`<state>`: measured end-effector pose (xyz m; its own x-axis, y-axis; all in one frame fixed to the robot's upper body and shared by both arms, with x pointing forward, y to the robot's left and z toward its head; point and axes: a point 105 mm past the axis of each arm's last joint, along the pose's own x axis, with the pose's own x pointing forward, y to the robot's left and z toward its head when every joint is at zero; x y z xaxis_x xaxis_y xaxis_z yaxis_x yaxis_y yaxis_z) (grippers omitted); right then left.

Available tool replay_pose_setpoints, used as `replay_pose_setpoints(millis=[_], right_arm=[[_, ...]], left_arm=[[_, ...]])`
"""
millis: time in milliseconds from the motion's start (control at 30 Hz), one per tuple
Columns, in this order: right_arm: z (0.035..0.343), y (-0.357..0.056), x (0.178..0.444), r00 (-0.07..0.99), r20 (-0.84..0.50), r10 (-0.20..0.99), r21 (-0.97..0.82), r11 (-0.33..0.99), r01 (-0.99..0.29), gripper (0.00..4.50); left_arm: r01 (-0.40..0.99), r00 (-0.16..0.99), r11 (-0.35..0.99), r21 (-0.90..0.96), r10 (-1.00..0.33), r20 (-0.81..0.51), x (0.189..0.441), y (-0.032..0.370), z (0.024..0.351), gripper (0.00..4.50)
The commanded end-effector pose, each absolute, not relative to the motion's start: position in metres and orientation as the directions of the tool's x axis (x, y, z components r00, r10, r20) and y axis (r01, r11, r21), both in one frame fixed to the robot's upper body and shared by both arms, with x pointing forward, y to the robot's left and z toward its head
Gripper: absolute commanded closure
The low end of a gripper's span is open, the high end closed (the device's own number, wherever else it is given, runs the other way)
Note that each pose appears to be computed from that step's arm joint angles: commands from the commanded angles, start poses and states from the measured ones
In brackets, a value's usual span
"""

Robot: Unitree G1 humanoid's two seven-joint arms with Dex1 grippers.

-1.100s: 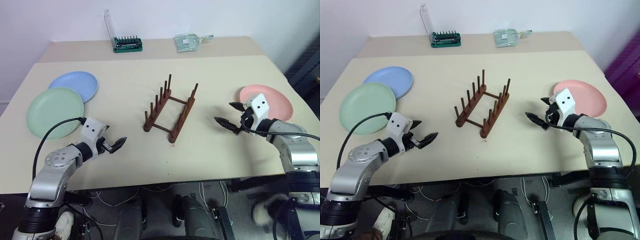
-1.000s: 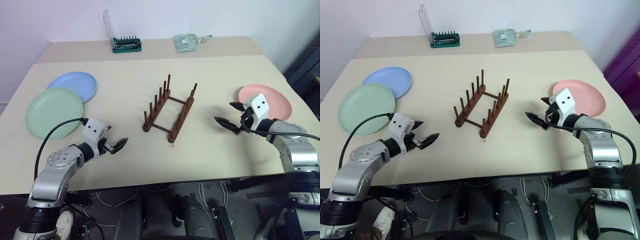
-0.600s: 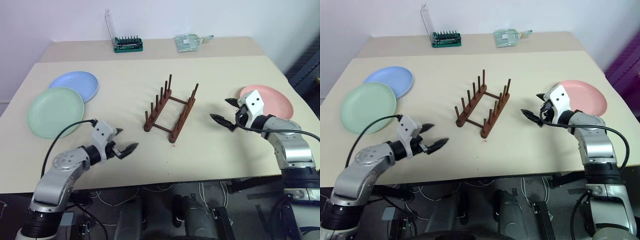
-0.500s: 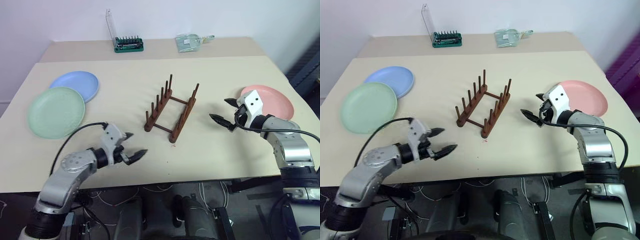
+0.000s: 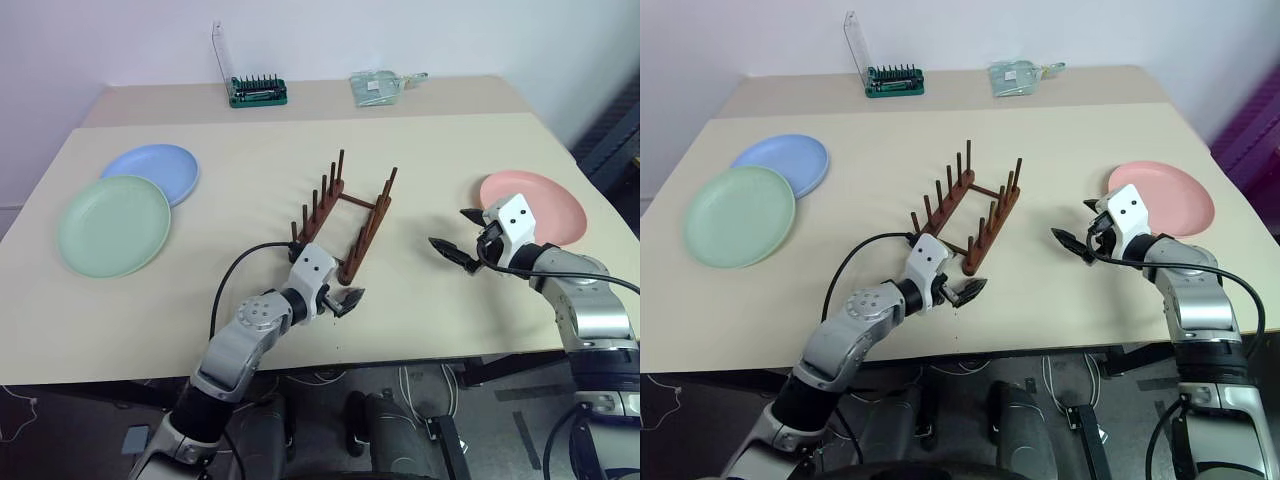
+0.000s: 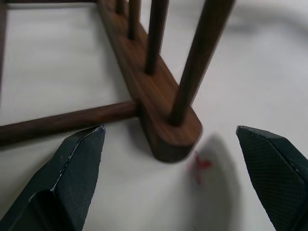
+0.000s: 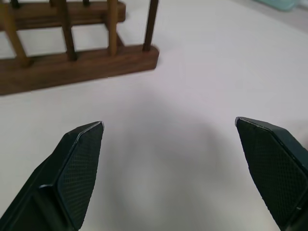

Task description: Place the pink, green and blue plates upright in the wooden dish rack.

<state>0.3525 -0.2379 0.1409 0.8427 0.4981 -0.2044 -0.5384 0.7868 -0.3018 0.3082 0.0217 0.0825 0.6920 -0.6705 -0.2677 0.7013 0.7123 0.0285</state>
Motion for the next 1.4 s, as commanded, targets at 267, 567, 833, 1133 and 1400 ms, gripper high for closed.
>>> replay_pose_setpoints(millis=[267, 567, 833, 1133, 1400], right_arm=[[0.161, -0.236, 0.351, 0.853, -0.153, 0.500, -0.348, 0.780, -0.519, 0.00], [0.151, -0.222, 0.348, 0.827, -0.176, 0.534, -0.345, 0.754, -0.559, 0.00], [0.146, -0.217, 0.349, 0.819, -0.198, 0.539, -0.353, 0.740, -0.573, 0.00], [0.143, -0.231, 0.337, 0.848, -0.200, 0.490, -0.362, 0.768, -0.529, 0.00], [0.134, -0.243, 0.322, 0.851, -0.250, 0.461, -0.369, 0.767, -0.524, 0.00]], left_arm=[[0.629, 0.757, 0.775, 0.068, -0.590, -0.281, 0.319, 0.033, 0.070, 3.26], [0.761, 0.649, 0.608, 0.226, -0.707, -0.282, 0.323, 0.077, 0.075, 3.77], [0.947, 0.315, 0.267, 0.179, -0.880, -0.354, 0.326, 0.086, 0.082, 3.77], [0.969, 0.235, 0.185, 0.163, -0.893, -0.384, 0.361, 0.072, 0.086, 3.27], [0.915, 0.403, 0.364, 0.176, -0.791, -0.461, 0.368, 0.114, 0.061, 0.03]])
